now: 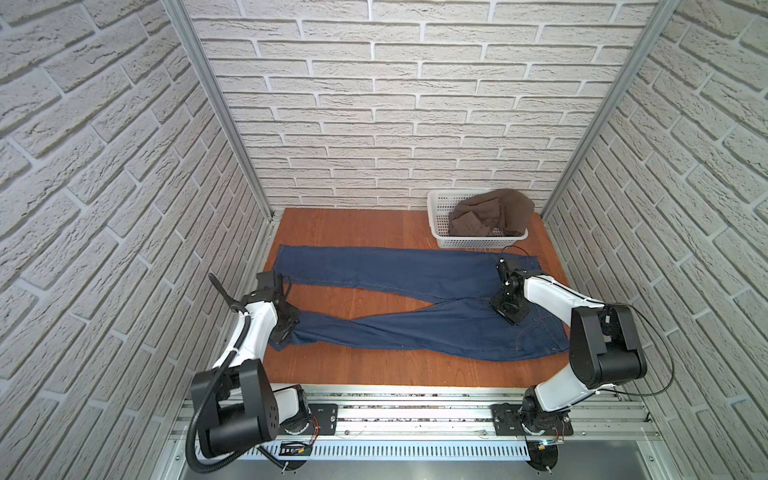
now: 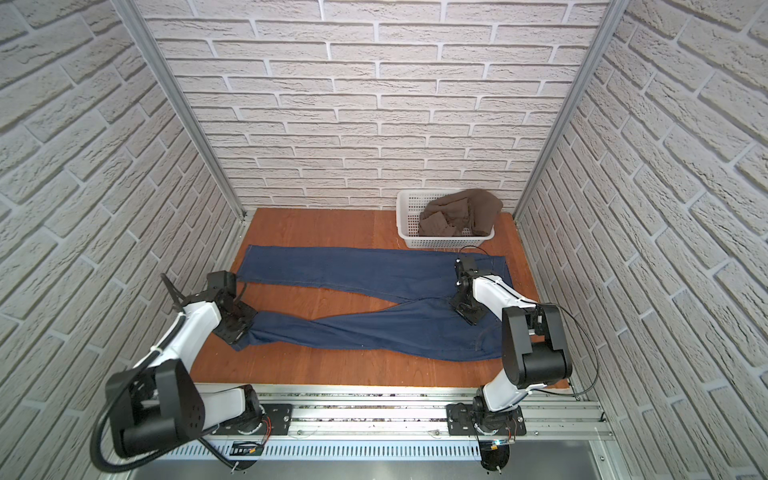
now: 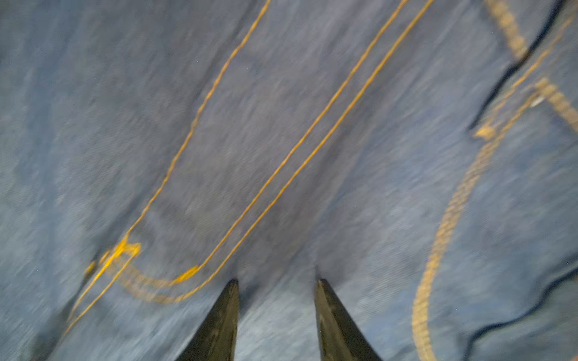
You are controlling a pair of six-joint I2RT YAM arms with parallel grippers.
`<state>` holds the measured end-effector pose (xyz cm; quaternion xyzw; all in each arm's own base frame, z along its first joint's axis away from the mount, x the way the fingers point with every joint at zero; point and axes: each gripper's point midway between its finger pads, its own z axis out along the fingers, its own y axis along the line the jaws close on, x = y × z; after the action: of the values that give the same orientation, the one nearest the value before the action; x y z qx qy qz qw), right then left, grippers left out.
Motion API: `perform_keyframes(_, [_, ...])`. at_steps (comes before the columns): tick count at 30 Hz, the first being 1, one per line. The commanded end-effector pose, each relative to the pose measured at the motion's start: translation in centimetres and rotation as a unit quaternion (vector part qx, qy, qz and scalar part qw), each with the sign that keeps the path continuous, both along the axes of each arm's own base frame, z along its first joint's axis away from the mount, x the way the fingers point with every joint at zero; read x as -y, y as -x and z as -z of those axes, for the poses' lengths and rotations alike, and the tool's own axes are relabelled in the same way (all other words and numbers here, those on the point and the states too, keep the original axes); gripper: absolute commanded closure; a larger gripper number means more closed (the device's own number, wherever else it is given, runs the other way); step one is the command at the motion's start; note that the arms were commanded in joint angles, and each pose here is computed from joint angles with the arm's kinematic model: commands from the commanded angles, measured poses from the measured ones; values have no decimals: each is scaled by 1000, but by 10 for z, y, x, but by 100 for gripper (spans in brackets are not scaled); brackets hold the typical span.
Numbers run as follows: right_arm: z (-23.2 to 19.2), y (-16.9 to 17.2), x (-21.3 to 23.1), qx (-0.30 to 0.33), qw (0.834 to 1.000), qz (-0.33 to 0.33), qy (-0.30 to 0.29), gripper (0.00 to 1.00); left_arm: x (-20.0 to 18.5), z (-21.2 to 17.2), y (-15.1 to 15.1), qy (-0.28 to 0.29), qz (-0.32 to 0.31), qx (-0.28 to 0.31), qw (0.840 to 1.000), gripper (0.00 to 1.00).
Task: Fold and stack the trousers
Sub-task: 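Grasp the near leg hem with the left gripper while right pins the waistband front, then lift the near leg hem with the left gripper and swing it toward the far leg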
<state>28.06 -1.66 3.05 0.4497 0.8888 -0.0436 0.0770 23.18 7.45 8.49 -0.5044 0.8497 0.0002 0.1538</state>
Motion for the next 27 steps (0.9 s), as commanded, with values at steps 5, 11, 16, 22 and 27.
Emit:
perform_keyframes(5, [-7, -2, 9, 2, 1000, 13, 18, 59, -1, -25, -9, -10, 57, 39, 998, 100])
perform_keyframes(11, [-9, -1, 8, 3, 1000, 7, 16, 59, 23, -43, -43, 6, 134, 108, 985, 100])
perform_keyframes(16, [-15, -1, 8, 11, 1000, 5, 17, 60, 97, -101, -88, -16, 303, 187, 934, 100])
perform_keyframes(22, [-25, -7, 4, 28, 1000, -1, 5, 60, 217, -180, -101, -9, 505, 279, 817, 100])
perform_keyframes(27, [-41, -16, 0, 58, 998, -17, -2, 60, 306, -279, -84, 23, 617, 402, 677, 100])
